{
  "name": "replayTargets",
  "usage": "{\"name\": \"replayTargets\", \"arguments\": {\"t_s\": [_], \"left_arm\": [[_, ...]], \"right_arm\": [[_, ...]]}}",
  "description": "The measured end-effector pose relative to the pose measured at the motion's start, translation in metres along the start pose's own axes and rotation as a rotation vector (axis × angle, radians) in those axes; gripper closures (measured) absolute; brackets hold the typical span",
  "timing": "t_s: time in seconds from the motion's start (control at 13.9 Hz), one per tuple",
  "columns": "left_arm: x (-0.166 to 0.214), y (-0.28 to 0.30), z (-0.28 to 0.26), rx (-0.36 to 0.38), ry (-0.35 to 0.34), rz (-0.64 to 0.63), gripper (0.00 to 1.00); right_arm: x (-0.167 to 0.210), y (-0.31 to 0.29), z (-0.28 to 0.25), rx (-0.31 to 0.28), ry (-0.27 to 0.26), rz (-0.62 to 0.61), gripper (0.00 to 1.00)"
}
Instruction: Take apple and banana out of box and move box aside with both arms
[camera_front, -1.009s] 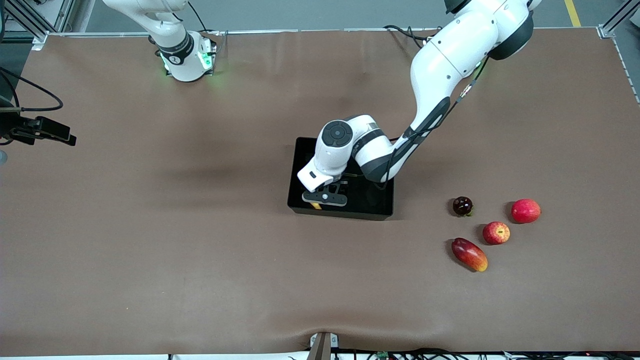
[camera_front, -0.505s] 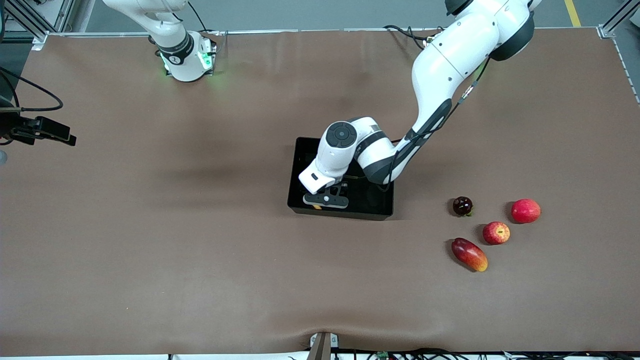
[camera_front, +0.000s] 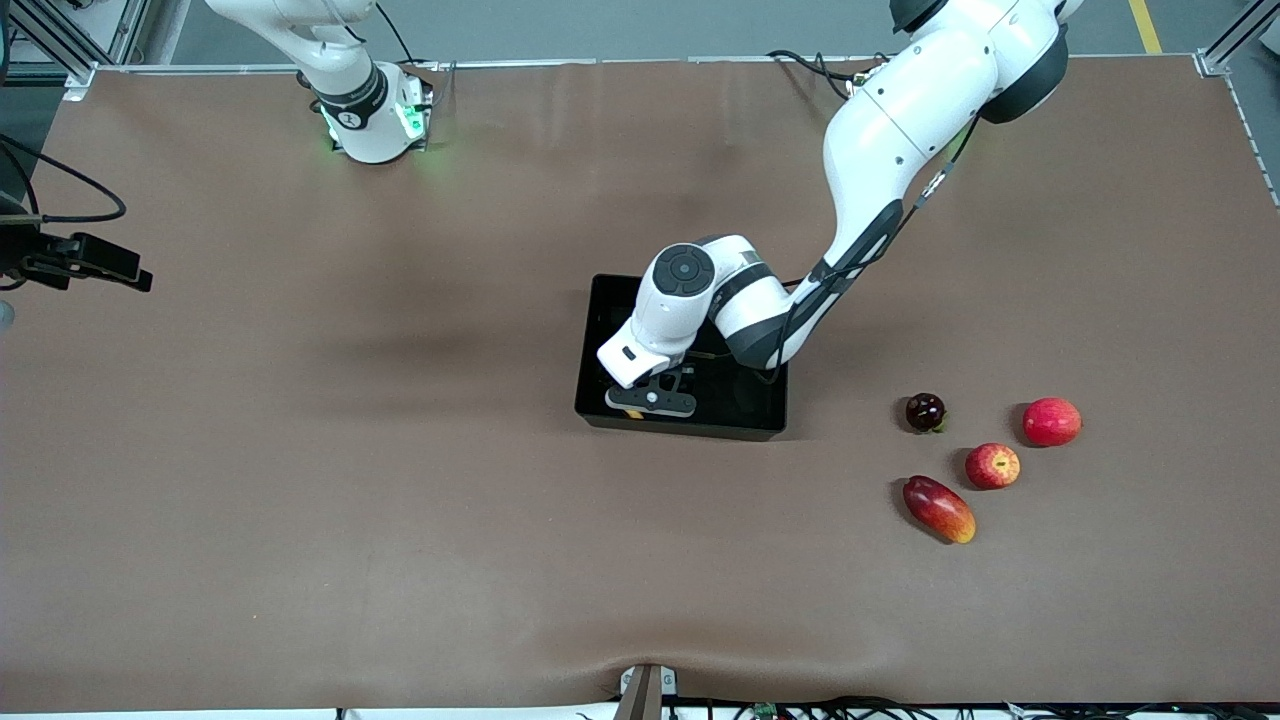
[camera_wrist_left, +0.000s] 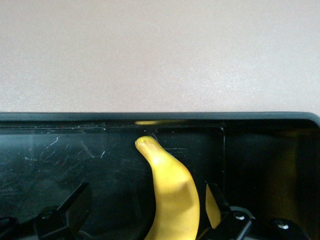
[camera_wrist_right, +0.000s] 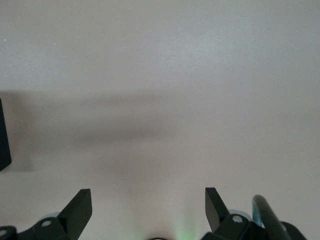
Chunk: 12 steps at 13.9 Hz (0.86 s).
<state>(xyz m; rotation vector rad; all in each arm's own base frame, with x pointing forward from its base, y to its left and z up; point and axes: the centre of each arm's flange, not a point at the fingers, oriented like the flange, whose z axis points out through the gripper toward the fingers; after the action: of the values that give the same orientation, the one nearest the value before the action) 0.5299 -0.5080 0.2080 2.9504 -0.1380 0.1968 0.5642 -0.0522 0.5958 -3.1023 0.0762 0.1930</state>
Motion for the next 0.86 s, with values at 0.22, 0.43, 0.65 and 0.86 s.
{"name": "replayTargets", "arguments": {"t_s": [0.22,0.43,0.65,0.86], "left_arm": [[-0.004,0.001,0.002,0.001,-0.006,0.005,0.00],[-0.011,0.005,0.005,0.000,-0.013,0.015,0.00],[-0.016,0.011,0.006,-0.014,-0.009,0.025,0.00],[-0.020,0.012,0.017,-0.032,-0.013,0.025,0.00]], "right_arm": [[0.000,0.000,0.000,0.000,0.000,0.001,0.00],[0.000,0.000,0.000,0.000,-0.001,0.001,0.00],[0.000,0.000,0.001,0.000,-0.001,0.001,0.00],[0.001,0.001,0.001,0.000,-0.002,0.001,0.00]]}}
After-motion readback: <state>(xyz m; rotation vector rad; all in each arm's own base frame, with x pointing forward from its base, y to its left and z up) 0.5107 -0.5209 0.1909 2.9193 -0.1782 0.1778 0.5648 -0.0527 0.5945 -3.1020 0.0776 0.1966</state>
